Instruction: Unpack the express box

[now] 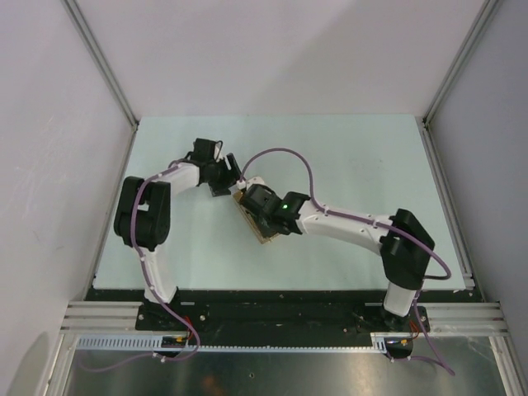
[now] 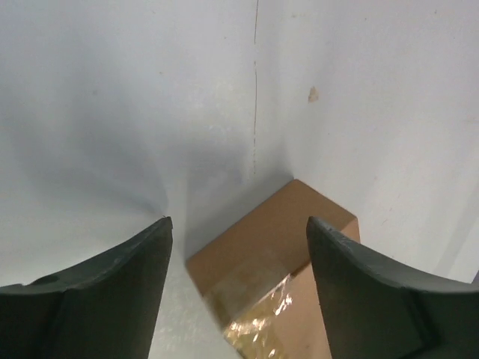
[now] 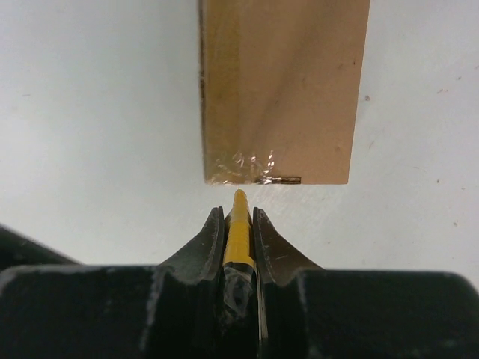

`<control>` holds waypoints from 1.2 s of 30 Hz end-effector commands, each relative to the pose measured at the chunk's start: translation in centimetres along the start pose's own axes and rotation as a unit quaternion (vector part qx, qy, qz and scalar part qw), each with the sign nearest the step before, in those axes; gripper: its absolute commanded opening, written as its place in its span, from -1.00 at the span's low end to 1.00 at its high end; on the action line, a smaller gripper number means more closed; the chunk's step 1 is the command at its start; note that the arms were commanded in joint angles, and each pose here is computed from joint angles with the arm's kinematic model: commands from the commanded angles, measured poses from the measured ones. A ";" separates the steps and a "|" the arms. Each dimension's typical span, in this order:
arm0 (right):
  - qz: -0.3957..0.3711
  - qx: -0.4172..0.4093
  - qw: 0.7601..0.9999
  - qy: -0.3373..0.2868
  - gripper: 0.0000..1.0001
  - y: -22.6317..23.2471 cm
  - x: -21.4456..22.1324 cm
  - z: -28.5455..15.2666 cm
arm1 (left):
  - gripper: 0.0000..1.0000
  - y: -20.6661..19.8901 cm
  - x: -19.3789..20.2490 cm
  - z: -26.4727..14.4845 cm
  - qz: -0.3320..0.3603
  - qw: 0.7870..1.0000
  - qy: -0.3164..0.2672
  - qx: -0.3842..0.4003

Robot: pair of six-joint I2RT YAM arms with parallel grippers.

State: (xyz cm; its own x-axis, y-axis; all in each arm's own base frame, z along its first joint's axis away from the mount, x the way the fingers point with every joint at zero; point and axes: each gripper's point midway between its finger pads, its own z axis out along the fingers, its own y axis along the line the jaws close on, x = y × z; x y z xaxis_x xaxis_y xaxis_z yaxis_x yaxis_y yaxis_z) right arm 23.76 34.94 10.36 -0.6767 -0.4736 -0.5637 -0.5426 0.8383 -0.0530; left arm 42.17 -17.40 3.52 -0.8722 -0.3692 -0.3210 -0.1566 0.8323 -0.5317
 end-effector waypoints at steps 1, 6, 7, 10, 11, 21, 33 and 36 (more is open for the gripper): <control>-0.017 -0.101 0.992 -0.073 -1.00 2.3 -4.2 -5.4 | 0.62 -1.6 -3.1 -4.8 0.029 0.998 -0.049 0.033; -0.031 -0.119 0.987 -0.103 -1.00 1.9 -5.9 -6.8 | 0.74 -1.3 -3.2 -7.8 0.048 0.996 -0.068 0.015; -0.030 -0.113 0.987 -0.111 -1.00 1.7 -6.3 -6.7 | 0.74 -1.5 -2.8 -8.1 0.049 0.997 -0.064 0.023; -0.015 -0.093 0.986 -0.141 -1.00 1.6 -7.9 -5.8 | 0.64 -1.7 -0.7 -8.4 0.039 0.998 -0.035 0.044; -0.009 -0.088 0.985 -0.149 -1.00 1.5 -8.3 -5.6 | 0.60 -1.5 0.3 -8.2 0.038 0.998 -0.019 0.051; 0.026 -0.054 0.972 -0.226 -1.00 1.7 -11.2 -1.8 | 0.39 -1.8 5.6 -6.4 0.059 0.992 0.068 0.085; 0.032 -0.053 0.975 -0.214 -1.00 0.7 -11.0 1.3 | 0.14 0.6 6.8 -4.7 0.056 0.994 0.083 0.044; 0.039 -0.063 0.975 -0.208 -1.00 0.7 -10.9 1.8 | 0.13 1.1 7.3 -4.5 0.053 0.994 0.089 0.038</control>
State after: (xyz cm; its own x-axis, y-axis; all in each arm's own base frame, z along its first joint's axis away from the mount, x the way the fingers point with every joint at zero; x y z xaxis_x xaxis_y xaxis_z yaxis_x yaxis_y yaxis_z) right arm 30.90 40.41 14.84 -0.4814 -0.2704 -0.8338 -0.5635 0.8241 0.0581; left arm 33.81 -17.59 5.03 -0.9477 -0.2199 -0.2313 -0.0471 0.8133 -0.5800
